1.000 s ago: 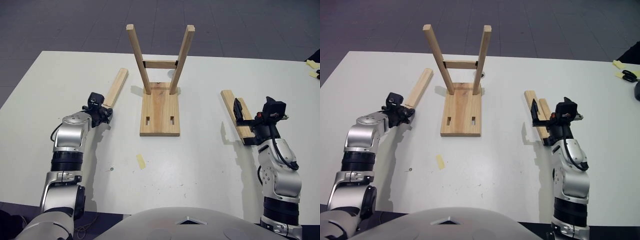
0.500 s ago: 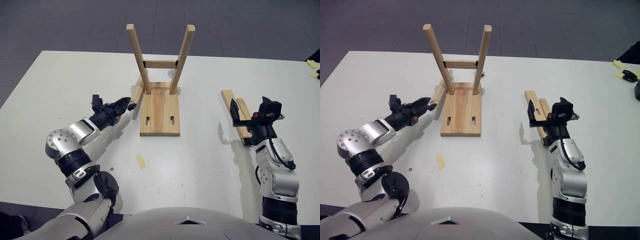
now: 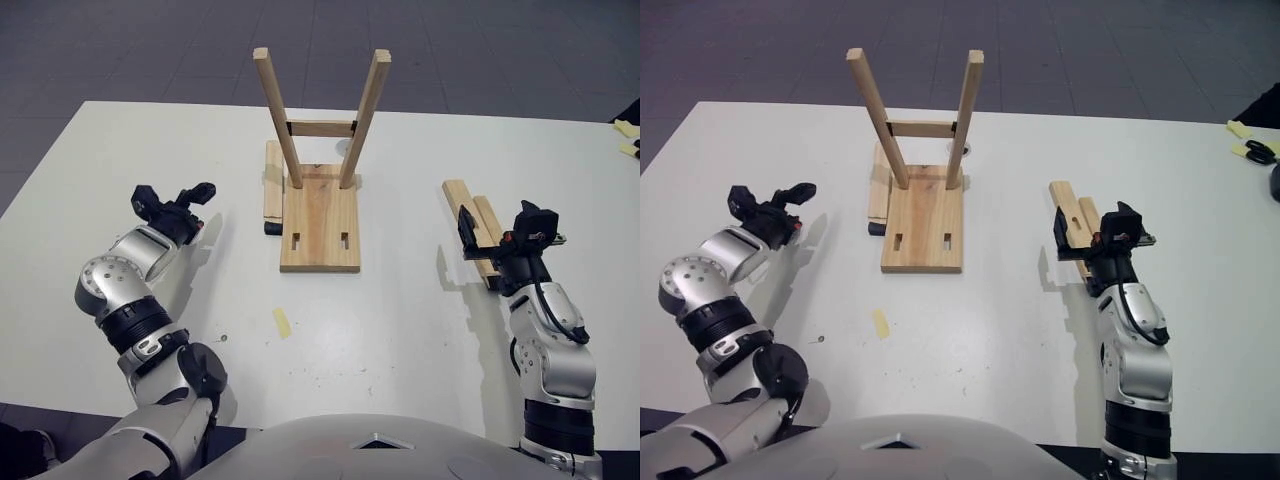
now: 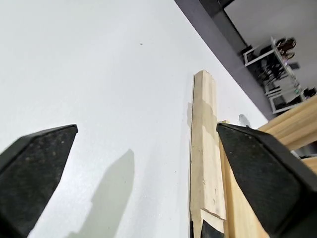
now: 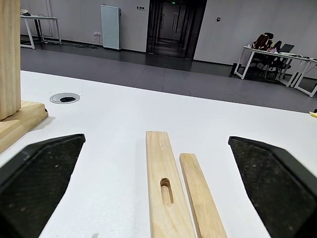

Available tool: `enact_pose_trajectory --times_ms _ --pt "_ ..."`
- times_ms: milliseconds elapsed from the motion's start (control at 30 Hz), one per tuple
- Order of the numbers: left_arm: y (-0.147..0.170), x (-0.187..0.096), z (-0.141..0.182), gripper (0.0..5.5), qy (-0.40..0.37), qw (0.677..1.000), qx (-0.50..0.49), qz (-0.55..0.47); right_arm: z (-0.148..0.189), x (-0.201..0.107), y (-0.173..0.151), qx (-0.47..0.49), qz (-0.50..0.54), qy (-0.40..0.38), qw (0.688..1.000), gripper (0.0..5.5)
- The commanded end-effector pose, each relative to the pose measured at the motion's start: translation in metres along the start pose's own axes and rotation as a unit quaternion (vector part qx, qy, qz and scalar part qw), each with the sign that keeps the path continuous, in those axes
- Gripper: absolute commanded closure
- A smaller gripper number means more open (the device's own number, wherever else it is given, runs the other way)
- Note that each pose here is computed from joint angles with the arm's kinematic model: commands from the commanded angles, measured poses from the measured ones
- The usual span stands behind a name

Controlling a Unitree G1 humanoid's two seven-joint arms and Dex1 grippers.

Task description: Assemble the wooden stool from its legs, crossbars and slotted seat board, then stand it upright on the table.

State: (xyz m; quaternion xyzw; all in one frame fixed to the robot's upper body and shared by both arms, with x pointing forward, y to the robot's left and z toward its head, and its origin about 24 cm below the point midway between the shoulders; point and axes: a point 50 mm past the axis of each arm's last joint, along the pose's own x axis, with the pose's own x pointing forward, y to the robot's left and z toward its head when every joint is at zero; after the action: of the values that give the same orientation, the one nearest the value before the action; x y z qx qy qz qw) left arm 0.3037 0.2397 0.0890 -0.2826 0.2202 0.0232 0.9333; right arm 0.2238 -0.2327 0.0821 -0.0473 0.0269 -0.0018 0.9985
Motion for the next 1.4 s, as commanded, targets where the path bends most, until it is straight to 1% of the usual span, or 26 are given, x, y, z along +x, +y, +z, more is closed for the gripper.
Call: enact_pose_trajectory --times_ms 33,133,300,367,567,667,767,867,933,1067,1167,1267,1333,1400 --pt "-0.044 0.014 -0.028 0.13 0.032 0.968 0.240 -0.067 0.001 0.002 0.003 0.003 0.001 -0.005 1.000 0.10" --pt "-0.055 0.022 -0.042 0.13 0.044 0.955 0.280 -0.090 0.001 0.002 0.002 0.001 0.000 -0.005 1.000 0.10" --pt "-0.066 0.029 -0.050 0.13 0.045 0.942 0.314 -0.109 0.002 0.003 0.001 -0.001 0.000 -0.007 1.000 0.10" --pt "-0.066 0.030 -0.050 0.13 0.039 0.942 0.316 -0.108 0.003 0.003 0.001 -0.002 0.001 -0.008 1.000 0.10" --pt "-0.053 0.038 -0.040 0.13 0.014 0.952 0.299 -0.065 0.002 0.001 0.001 0.002 -0.003 -0.007 1.000 0.10" --pt "-0.044 0.045 -0.047 0.13 0.028 0.950 0.308 -0.043 0.002 0.001 0.002 0.003 -0.002 -0.008 1.000 0.10" --pt "-0.034 0.049 -0.059 0.13 0.071 0.943 0.323 -0.034 0.003 0.002 0.002 0.002 0.000 -0.009 1.000 0.10" --pt "-0.030 0.049 -0.057 0.13 0.074 0.941 0.329 -0.033 0.005 0.003 0.000 0.001 -0.002 -0.012 1.000 0.10" --pt "-0.024 0.046 -0.047 0.13 0.066 0.941 0.332 -0.023 0.005 0.002 0.000 0.000 -0.003 -0.012 1.000 0.10" --pt "0.001 0.032 -0.029 0.13 0.066 0.935 0.348 0.004 0.004 0.000 0.000 0.000 -0.007 -0.011 1.000 0.10" --pt "0.017 0.014 -0.031 0.13 0.089 0.923 0.373 0.009 0.005 -0.001 0.000 0.000 -0.009 -0.012 1.000 0.10" --pt "0.031 -0.009 -0.045 0.13 0.128 0.909 0.396 0.000 0.005 -0.002 -0.001 0.000 -0.012 -0.012 1.000 0.10" --pt "0.035 -0.018 -0.050 0.13 0.142 0.905 0.401 -0.005 0.004 -0.003 0.000 0.000 -0.010 -0.011 1.000 0.10" --pt "0.030 -0.020 -0.044 0.13 0.129 0.906 0.404 -0.011 0.003 -0.005 0.001 0.001 -0.009 -0.007 1.000 0.10"
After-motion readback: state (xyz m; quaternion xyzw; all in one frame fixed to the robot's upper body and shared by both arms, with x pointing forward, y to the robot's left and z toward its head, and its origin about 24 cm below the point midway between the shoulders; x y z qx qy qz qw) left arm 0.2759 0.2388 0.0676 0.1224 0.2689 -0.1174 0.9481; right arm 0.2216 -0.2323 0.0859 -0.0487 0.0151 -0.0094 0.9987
